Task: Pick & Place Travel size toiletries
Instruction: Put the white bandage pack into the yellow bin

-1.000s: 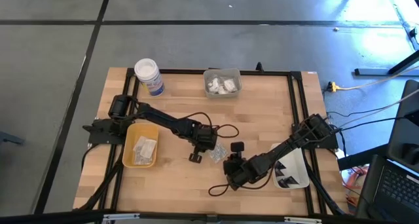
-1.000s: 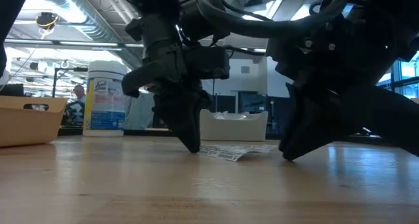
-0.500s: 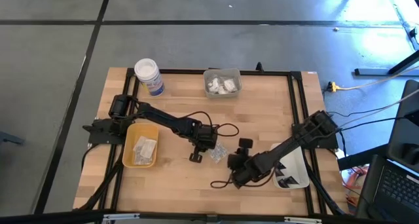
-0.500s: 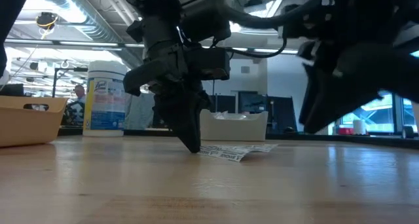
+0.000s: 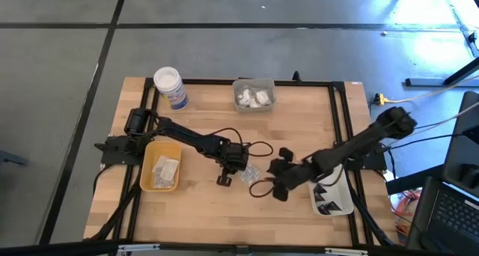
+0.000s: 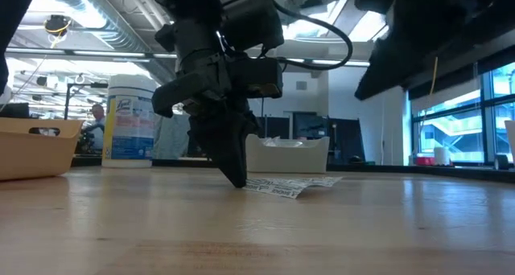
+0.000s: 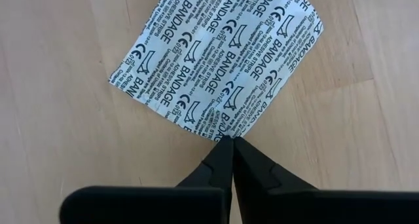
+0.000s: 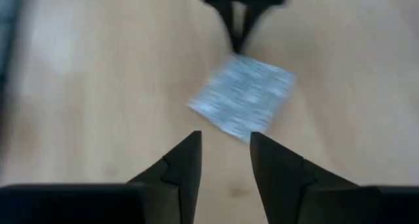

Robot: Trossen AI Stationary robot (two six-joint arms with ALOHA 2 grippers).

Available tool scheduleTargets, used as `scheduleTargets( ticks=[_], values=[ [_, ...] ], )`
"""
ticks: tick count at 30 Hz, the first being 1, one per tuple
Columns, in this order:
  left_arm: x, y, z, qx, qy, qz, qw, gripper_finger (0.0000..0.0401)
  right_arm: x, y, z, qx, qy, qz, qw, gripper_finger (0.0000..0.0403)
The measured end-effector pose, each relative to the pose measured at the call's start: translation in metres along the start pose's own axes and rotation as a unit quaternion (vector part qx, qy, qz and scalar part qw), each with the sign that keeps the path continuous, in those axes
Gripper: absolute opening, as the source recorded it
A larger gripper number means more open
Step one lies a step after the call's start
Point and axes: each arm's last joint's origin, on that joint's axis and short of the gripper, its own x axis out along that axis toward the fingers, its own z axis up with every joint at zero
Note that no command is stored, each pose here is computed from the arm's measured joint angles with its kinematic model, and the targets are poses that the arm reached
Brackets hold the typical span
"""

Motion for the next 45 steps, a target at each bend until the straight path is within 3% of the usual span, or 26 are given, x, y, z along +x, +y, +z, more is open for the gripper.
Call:
scheduleTargets(
  ticks=[3, 12, 19, 36, 45],
  values=[
    [0.000, 0.000, 0.000, 0.000, 0.000, 0.002, 1.000, 0.0003, -0.003, -0.009, -0.008, 0.027, -0.029, 0.048, 0.998, 0.0126],
    [0.000, 0.000, 0.001, -0.004, -0.005, 0.005, 1.000, 0.0003, 0.010, -0.029, -0.026, 0.066, -0.022, 0.047, 0.996, 0.0131],
    [0.000, 0.002, 0.001, -0.022, -0.008, 0.006, 1.000, 0.0003, 0.017, -0.040, -0.022, 0.080, -0.031, 0.095, 0.992, 0.0152],
    [0.000, 0.004, 0.001, -0.028, -0.010, 0.010, 1.000, 0.0003, 0.022, -0.054, -0.016, 0.092, -0.006, 0.130, 0.987, 0.0156],
    [0.000, 0.005, 0.002, -0.031, -0.013, 0.011, 0.999, 0.0003, 0.024, -0.063, -0.021, 0.136, 0.038, 0.108, 0.984, 0.0185]
  ],
)
